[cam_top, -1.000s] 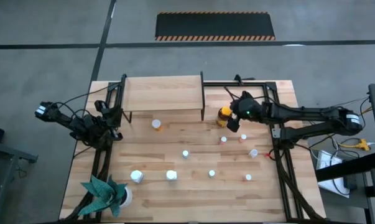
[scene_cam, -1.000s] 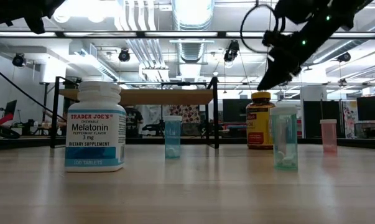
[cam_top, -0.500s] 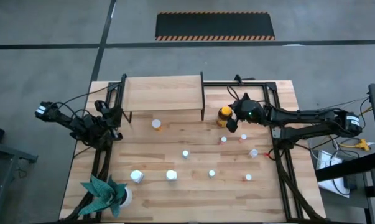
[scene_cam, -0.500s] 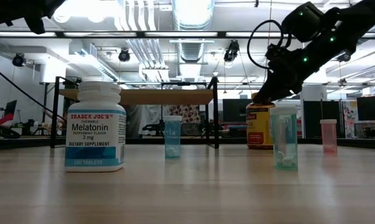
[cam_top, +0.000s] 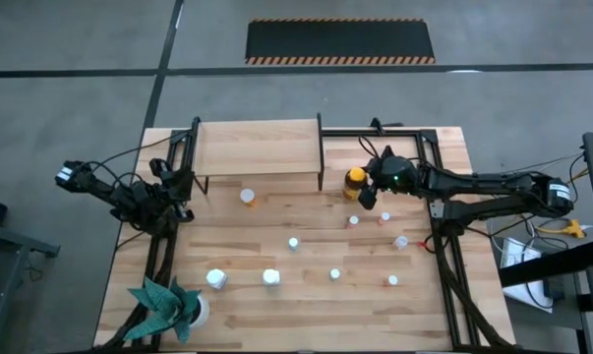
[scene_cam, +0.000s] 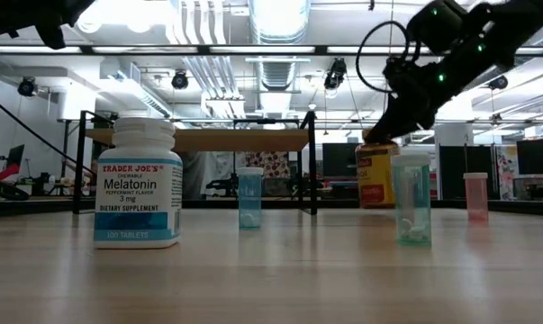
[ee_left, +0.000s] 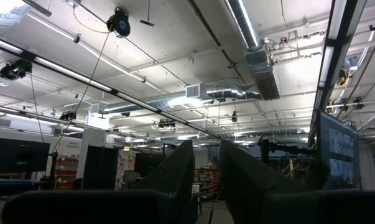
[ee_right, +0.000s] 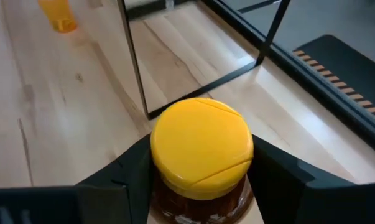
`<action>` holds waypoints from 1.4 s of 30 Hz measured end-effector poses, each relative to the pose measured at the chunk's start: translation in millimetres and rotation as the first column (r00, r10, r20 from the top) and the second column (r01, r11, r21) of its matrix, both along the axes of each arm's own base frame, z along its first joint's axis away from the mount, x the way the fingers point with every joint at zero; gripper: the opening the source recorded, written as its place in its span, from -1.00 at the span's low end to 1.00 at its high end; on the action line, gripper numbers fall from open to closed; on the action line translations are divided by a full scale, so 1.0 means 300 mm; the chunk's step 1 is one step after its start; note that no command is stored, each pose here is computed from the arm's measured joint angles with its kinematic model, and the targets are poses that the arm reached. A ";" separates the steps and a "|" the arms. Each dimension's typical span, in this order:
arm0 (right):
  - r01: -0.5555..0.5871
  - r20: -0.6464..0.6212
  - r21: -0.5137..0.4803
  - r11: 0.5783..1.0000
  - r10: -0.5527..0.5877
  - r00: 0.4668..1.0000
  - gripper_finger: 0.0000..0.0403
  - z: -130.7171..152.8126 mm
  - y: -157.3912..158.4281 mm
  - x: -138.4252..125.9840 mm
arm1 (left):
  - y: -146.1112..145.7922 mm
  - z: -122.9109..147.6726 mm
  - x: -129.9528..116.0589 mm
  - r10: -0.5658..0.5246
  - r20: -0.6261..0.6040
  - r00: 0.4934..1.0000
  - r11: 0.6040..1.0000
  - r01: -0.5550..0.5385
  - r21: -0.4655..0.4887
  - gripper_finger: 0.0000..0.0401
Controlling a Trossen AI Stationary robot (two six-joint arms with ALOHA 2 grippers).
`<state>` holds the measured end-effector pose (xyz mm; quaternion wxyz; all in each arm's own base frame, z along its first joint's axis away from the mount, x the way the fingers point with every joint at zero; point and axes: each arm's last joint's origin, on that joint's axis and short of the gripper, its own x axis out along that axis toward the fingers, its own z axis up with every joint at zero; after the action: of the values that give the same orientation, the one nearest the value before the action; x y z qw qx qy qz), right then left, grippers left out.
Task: Pick and place medicine bottles onto shelf by color
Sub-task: Put the yellow pill bottle on the shelf
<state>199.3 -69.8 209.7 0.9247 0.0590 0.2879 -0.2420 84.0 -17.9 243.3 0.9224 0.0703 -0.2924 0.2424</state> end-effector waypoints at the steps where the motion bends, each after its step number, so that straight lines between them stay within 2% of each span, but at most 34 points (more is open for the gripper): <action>1: -0.003 -0.007 -0.003 1.000 0.003 1.000 -0.01 0.027 -0.001 0.003 | 0.000 0.000 0.000 0.000 0.000 1.000 1.000 0.000 0.000 -0.68; 5: -0.021 -0.046 -0.032 0.999 0.019 0.999 0.04 0.170 -0.005 0.012 | 0.000 0.000 0.000 0.000 0.000 1.000 1.000 0.000 0.000 -0.68; 11: -0.060 0.039 -0.089 0.994 0.064 0.997 0.07 0.469 -0.020 0.033 | 0.000 0.000 0.000 -0.001 0.000 1.000 1.000 0.001 0.000 -0.68; 15: -0.188 0.135 -0.089 0.978 0.199 0.971 0.04 0.626 -0.021 0.075 | 0.000 0.000 0.000 0.000 0.000 1.000 1.000 0.000 0.000 -0.68; 18: -0.337 0.192 -0.093 0.937 0.349 0.917 0.00 0.697 -0.030 0.136 | 0.000 0.000 0.000 0.000 0.000 1.000 1.000 0.000 0.000 -0.68; 21: -0.471 0.197 -0.088 0.878 0.479 0.855 0.00 0.713 -0.050 0.229 | 0.000 0.000 0.000 0.000 0.000 1.000 1.000 0.000 0.000 -0.68; 24: -0.581 0.174 -0.089 0.809 0.587 0.791 0.01 0.690 -0.080 0.334 | 0.000 0.000 0.000 -0.001 0.000 1.000 1.000 0.001 0.000 -0.68; 32: -0.734 0.145 -0.120 0.668 0.744 0.653 0.01 0.600 -0.212 0.584 | 0.000 0.000 0.000 0.000 0.000 1.000 1.000 0.000 0.000 -0.68; 35: -0.756 0.158 -0.134 0.641 0.767 0.622 0.01 0.579 -0.278 0.650 | 0.000 -0.001 0.000 0.000 -0.001 1.000 1.000 0.000 0.000 -0.68; 38: -0.749 0.170 -0.150 0.646 0.763 0.624 0.02 0.567 -0.350 0.697 | 0.000 -0.001 0.000 0.000 -0.001 1.000 1.000 0.000 0.000 -0.68; 42: -0.782 0.228 -0.129 0.610 0.785 0.576 0.02 0.530 -0.443 0.740 | 0.000 -0.001 0.000 0.000 -0.002 1.000 1.000 0.000 0.001 -0.68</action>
<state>421.4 -202.6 368.8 0.9659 -0.0495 0.1578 0.1990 84.2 -18.0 243.0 0.9227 0.0708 -0.2915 0.2420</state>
